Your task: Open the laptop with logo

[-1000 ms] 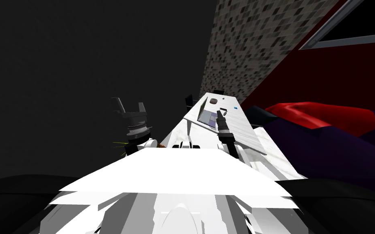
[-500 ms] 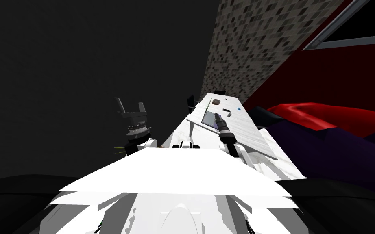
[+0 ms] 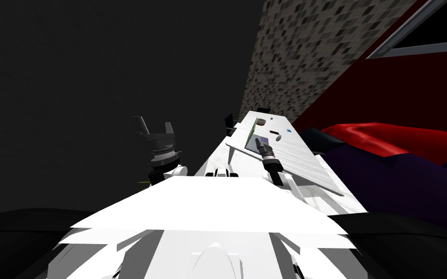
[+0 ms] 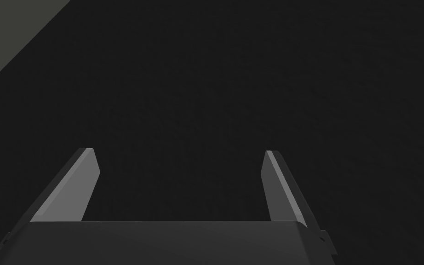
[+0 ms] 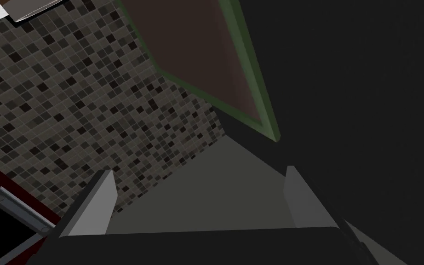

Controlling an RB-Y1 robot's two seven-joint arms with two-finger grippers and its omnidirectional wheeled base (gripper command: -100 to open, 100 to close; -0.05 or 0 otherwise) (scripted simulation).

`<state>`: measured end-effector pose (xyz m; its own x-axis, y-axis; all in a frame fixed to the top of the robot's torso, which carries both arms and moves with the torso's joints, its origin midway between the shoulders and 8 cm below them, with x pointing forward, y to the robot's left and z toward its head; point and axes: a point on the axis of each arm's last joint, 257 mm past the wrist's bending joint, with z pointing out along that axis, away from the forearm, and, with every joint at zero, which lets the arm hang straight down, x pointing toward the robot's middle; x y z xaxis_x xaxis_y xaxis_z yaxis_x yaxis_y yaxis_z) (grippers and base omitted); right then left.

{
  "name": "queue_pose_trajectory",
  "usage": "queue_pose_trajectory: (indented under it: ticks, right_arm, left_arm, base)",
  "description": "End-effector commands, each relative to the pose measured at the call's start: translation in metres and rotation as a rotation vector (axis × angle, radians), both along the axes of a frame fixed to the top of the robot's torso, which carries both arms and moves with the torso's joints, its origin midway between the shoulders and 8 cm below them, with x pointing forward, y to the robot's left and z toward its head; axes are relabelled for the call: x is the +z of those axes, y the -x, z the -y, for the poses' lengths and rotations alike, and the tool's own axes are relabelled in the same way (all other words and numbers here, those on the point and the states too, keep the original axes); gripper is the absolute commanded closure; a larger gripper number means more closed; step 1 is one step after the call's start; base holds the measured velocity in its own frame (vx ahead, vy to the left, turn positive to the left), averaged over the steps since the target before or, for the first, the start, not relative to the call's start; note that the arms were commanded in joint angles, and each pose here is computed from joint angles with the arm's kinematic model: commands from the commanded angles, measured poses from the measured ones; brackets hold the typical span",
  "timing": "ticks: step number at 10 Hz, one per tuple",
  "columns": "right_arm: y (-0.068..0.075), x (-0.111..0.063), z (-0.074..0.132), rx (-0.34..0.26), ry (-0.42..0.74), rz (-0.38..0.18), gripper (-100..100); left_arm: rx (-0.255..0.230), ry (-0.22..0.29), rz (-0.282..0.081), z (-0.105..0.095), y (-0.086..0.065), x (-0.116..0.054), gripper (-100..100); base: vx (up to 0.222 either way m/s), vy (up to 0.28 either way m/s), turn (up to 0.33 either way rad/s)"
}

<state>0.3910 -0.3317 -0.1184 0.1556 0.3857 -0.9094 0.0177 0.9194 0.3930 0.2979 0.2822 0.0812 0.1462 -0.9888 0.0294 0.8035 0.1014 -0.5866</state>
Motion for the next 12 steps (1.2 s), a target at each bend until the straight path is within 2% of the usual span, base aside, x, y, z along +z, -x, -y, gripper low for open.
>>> queue_pose_trajectory:
  ticks: [1,3,4,7,8,9,12]
  right_arm:
    - [0.002,-0.01,0.012,-0.05,0.113,-0.052,-100]
    - [0.004,-0.023,0.03,-0.107,0.252,-0.115,-100]
    - [0.004,-0.023,0.03,-0.107,0.252,-0.115,-100]
    - [0.009,-0.038,0.058,-0.189,0.455,-0.208,-100]
    - [0.011,-0.041,0.067,-0.212,0.528,-0.235,-100]
    - [0.011,-0.042,0.068,-0.216,0.533,-0.238,-100]
    - [0.019,-0.049,0.097,-0.289,0.731,-0.32,-100]
  left_arm:
    - [0.0,0.0,0.0,0.0,0.0,0.0,0]
    - [0.0,0.0,0.0,0.0,0.0,0.0,0]
    - [0.0,0.0,0.0,0.0,0.0,0.0,0]
    - [0.0,0.0,0.0,0.0,0.0,0.0,0]
    - [0.0,0.0,0.0,0.0,0.0,0.0,0]
    - [0.0,0.0,0.0,0.0,0.0,0.0,0]
    - [0.0,0.0,0.0,0.0,0.0,0.0,0]
  base:
    - [0.055,0.088,-0.009]
    - [0.061,0.089,-0.008]
    - [0.05,0.085,-0.007]
    - [0.066,0.107,-0.011]
    - [0.07,0.12,-0.01]
    - [0.052,0.062,-0.003]
    - [0.037,0.062,-0.01]
